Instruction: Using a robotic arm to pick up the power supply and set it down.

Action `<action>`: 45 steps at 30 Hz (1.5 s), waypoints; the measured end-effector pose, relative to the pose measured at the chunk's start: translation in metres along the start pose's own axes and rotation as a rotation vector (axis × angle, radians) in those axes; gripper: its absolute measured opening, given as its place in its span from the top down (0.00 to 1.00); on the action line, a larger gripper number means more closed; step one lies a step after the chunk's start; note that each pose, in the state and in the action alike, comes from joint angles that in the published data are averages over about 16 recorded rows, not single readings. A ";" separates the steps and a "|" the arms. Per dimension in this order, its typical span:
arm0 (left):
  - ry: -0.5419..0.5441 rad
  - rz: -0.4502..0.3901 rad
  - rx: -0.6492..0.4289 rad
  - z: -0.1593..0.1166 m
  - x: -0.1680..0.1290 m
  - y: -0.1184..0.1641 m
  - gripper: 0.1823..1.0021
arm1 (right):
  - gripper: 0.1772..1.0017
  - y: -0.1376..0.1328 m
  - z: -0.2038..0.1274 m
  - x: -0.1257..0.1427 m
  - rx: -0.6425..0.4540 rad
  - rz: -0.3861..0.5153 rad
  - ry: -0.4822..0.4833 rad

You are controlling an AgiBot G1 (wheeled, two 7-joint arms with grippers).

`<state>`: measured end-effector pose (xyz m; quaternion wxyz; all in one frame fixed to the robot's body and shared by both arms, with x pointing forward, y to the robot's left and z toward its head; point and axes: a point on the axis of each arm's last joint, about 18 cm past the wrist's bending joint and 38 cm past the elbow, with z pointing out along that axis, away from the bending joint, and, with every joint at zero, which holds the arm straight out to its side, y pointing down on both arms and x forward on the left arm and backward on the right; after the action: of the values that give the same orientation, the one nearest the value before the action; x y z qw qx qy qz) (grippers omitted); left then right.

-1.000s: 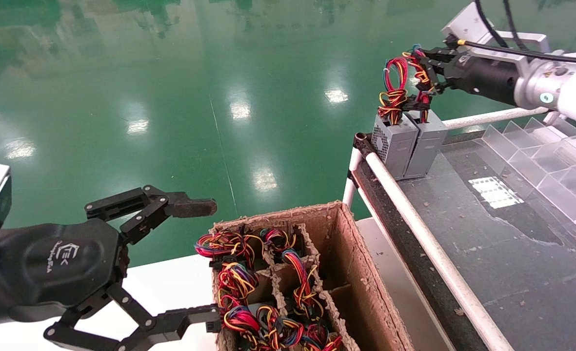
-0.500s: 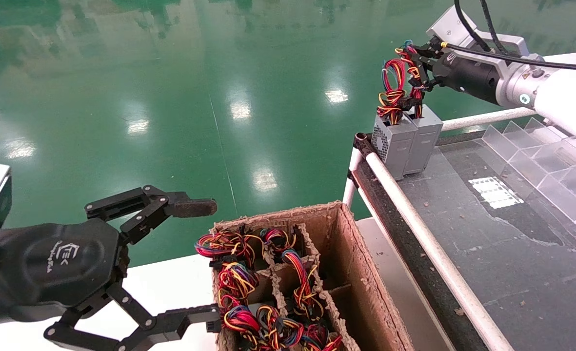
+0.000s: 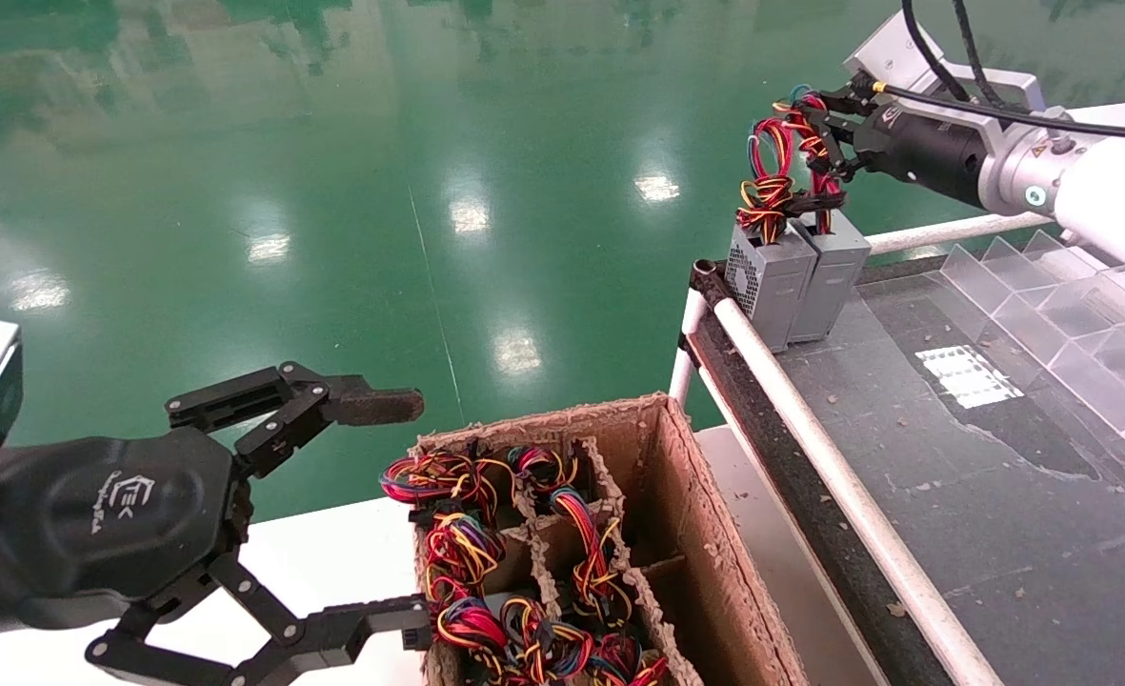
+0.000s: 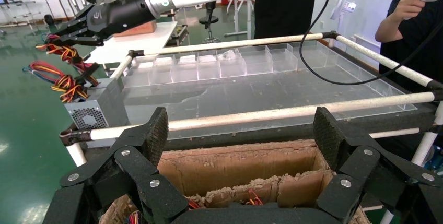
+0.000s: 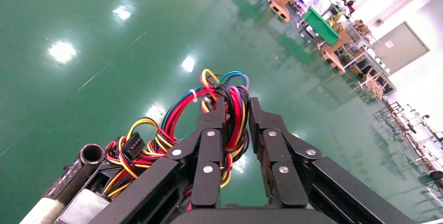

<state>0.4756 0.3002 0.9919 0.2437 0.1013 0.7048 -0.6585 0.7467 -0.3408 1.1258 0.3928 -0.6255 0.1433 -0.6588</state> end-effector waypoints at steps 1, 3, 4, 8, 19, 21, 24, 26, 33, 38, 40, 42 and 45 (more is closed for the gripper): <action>0.000 0.000 0.000 0.000 0.000 0.000 0.00 | 0.88 0.000 0.000 0.000 0.001 0.002 0.000; 0.000 0.000 0.000 0.000 0.000 0.000 0.00 | 0.86 -0.001 -0.001 0.001 0.002 0.006 -0.001; 0.000 0.000 0.000 0.000 0.000 0.000 0.00 | 0.85 -0.001 -0.001 0.002 0.004 0.009 -0.001; 0.000 0.000 0.000 0.000 0.000 0.000 0.00 | 0.79 -0.005 -0.003 0.007 0.014 0.037 0.008; 0.000 0.000 0.000 0.000 0.000 0.000 0.00 | 0.54 -0.020 -0.019 0.034 0.121 0.213 0.045; 0.000 0.000 0.000 0.000 0.000 0.000 0.00 | 0.48 -0.022 -0.024 0.038 0.149 0.243 0.047; 0.000 0.000 0.000 0.000 0.000 0.000 0.00 | 0.42 -0.023 -0.031 0.042 0.191 0.280 0.041; 0.000 0.000 0.000 0.000 0.000 0.000 0.00 | 0.36 -0.023 -0.036 0.043 0.215 0.296 0.034; 0.000 0.000 0.000 0.000 0.000 0.000 0.00 | 0.20 -0.017 -0.053 0.038 0.289 0.328 -0.009; 0.000 0.000 0.000 0.000 0.000 0.000 0.00 | 0.11 -0.014 -0.068 0.030 0.339 0.343 -0.055; 0.000 0.000 0.000 0.000 0.000 0.000 0.00 | 0.08 -0.013 -0.074 0.026 0.358 0.347 -0.076; 0.000 0.000 0.000 0.000 0.000 0.000 0.00 | 0.06 -0.012 -0.080 0.022 0.376 0.351 -0.099; 0.000 0.000 0.000 0.000 0.000 0.000 0.00 | 0.03 -0.011 -0.091 0.015 0.401 0.355 -0.136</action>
<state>0.4758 0.3003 0.9918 0.2438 0.1010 0.7047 -0.6586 0.6594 -0.3712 1.1277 0.6269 -0.5431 0.0905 -0.5511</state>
